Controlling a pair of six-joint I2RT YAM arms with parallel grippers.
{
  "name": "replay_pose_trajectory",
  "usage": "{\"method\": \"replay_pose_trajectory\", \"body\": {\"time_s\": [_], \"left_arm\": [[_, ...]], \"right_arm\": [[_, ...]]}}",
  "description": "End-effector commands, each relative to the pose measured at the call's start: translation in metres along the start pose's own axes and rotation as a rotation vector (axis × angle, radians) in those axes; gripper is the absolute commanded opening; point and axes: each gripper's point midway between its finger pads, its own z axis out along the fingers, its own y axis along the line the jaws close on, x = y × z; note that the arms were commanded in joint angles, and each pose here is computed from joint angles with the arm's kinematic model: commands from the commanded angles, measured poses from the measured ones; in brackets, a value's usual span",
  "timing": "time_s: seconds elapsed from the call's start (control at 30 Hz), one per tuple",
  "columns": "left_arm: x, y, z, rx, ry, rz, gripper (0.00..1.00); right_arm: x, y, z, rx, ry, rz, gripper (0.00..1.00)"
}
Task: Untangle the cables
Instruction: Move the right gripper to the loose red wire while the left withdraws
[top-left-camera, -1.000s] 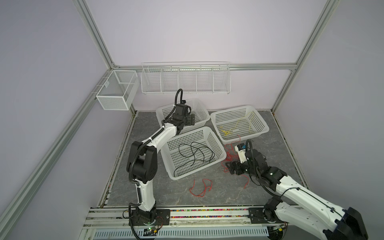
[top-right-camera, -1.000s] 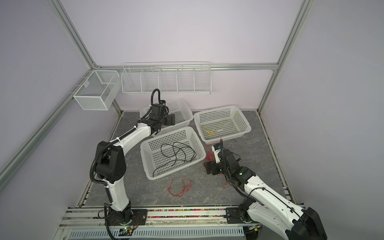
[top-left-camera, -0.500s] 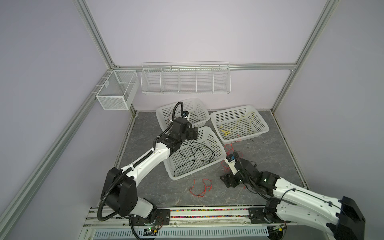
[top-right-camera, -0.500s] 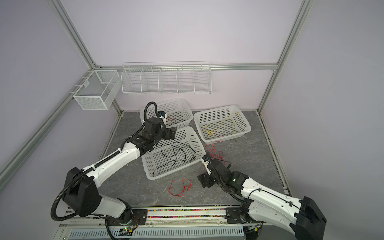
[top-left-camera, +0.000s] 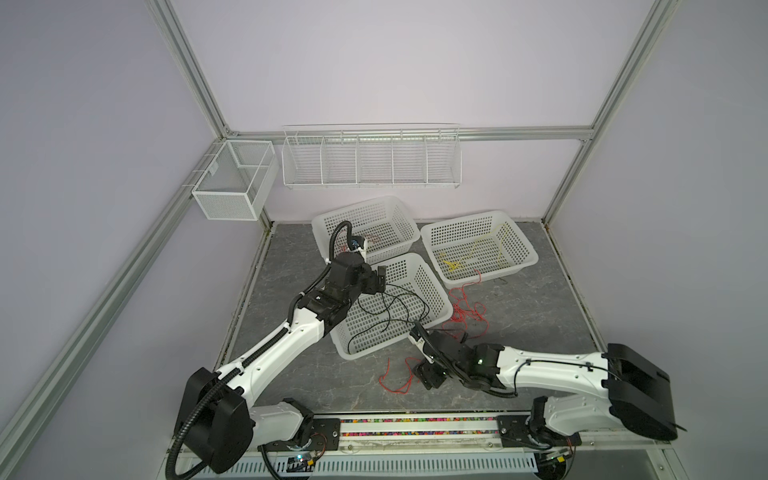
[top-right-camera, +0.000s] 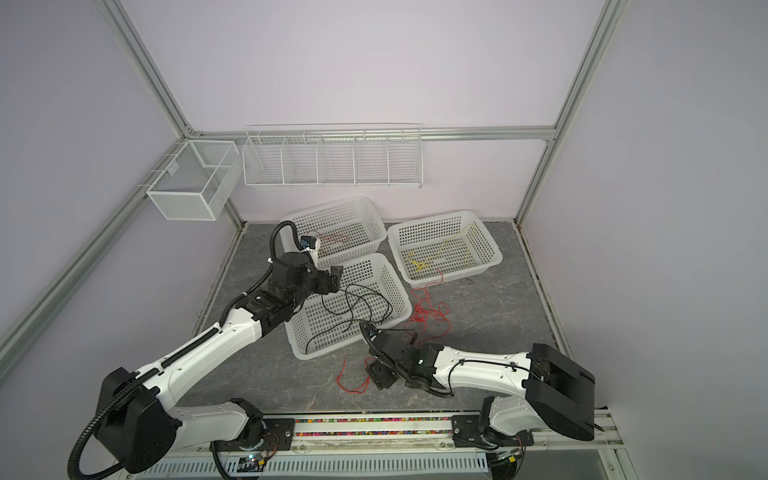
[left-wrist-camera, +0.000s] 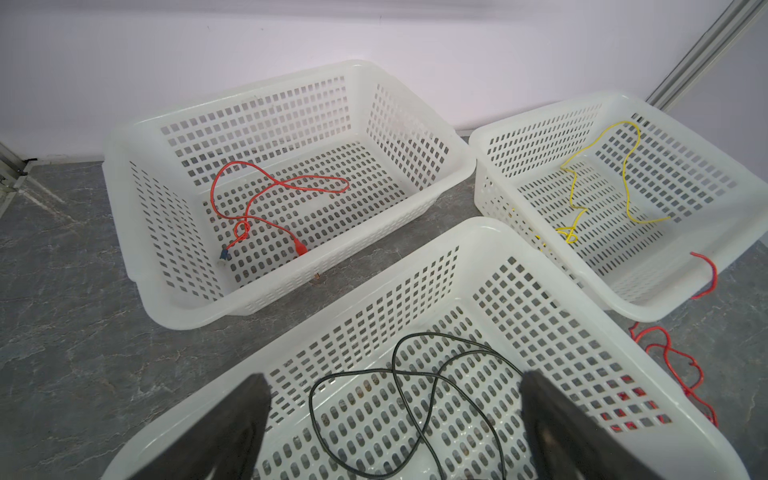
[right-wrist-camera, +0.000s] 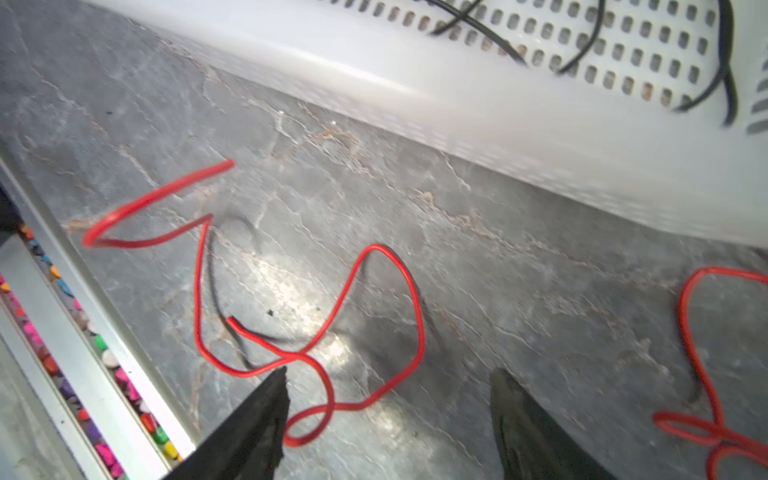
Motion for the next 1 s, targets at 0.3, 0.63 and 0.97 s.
{"method": "replay_pose_trajectory", "body": {"time_s": [0.3, 0.63, 0.97], "left_arm": [[0.000, 0.000, -0.020, 0.034, -0.044, -0.045, 0.93], [0.000, -0.004, -0.018, 0.059, -0.044, -0.056, 0.93], [0.002, -0.006, -0.016, 0.066, -0.035, -0.062, 0.93]], "right_arm": [[0.013, 0.006, 0.015, 0.064, 0.081, -0.009, 0.69], [0.024, 0.001, 0.030, 0.135, 0.128, 0.011, 0.36], [0.023, -0.003, 0.029, 0.155, 0.123, 0.006, 0.06]]}}
